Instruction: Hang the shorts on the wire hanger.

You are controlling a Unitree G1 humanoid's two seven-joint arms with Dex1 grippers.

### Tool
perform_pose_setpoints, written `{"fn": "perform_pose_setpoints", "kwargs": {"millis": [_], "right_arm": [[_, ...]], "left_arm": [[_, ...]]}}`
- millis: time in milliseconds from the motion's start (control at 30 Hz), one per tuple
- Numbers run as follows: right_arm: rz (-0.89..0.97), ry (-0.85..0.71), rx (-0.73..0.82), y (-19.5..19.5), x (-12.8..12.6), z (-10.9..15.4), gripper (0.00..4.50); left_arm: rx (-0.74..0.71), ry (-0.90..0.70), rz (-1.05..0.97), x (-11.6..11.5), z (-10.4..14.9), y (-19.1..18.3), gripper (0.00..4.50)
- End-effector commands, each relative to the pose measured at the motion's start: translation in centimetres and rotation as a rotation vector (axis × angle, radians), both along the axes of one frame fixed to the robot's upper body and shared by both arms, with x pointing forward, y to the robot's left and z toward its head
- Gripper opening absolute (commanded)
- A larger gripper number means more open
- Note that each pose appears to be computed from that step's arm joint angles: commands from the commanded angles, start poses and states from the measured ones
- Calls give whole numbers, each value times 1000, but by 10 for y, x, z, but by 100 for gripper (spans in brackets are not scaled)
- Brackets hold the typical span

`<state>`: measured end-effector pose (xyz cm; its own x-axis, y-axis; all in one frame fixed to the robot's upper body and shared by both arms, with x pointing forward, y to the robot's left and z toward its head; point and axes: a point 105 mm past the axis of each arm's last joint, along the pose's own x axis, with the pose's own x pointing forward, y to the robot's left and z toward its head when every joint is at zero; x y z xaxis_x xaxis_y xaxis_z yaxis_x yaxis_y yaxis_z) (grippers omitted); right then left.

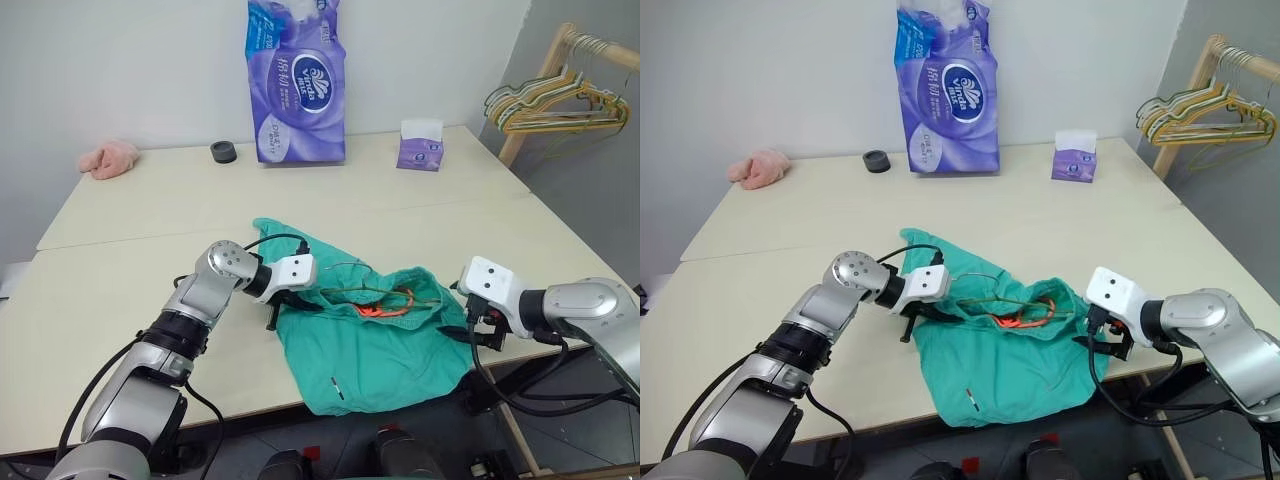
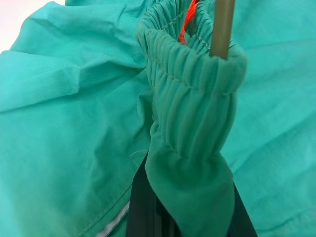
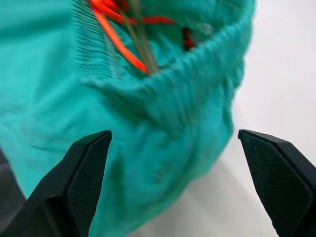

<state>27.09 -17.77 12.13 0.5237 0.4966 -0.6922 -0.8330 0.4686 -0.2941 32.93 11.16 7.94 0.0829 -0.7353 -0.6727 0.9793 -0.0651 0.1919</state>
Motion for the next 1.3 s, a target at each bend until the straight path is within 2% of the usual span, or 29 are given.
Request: {"fn": "perform_pose_setpoints", "kwargs": {"millis": [33,300,433,767,900,1067,1233,1300], "right_arm": [[23,-24,13,4,6,5,437],[153,26,-7,32,16,-7,437],[170,40,-32,34,20,-13,353],[192,29,0,41,20,-4,13],[200,25,17,44,15,1,2],[206,26,36,42,7,9,0],[210,33,31,37,0,14,0],[209,37,25,33,-3,16,0]], "left_arm": [[-3,-34,-31,-1,7,-3,0],[-3,-35,-34,-1,7,-3,0],[-6,-36,-31,-1,7,-4,0],[-81,-66,6,3,14,-11,0],[-163,-10,34,4,21,-16,0],[-252,38,81,6,30,-15,132],[-306,96,166,16,46,9,275],[-317,132,207,20,53,24,275]]}}
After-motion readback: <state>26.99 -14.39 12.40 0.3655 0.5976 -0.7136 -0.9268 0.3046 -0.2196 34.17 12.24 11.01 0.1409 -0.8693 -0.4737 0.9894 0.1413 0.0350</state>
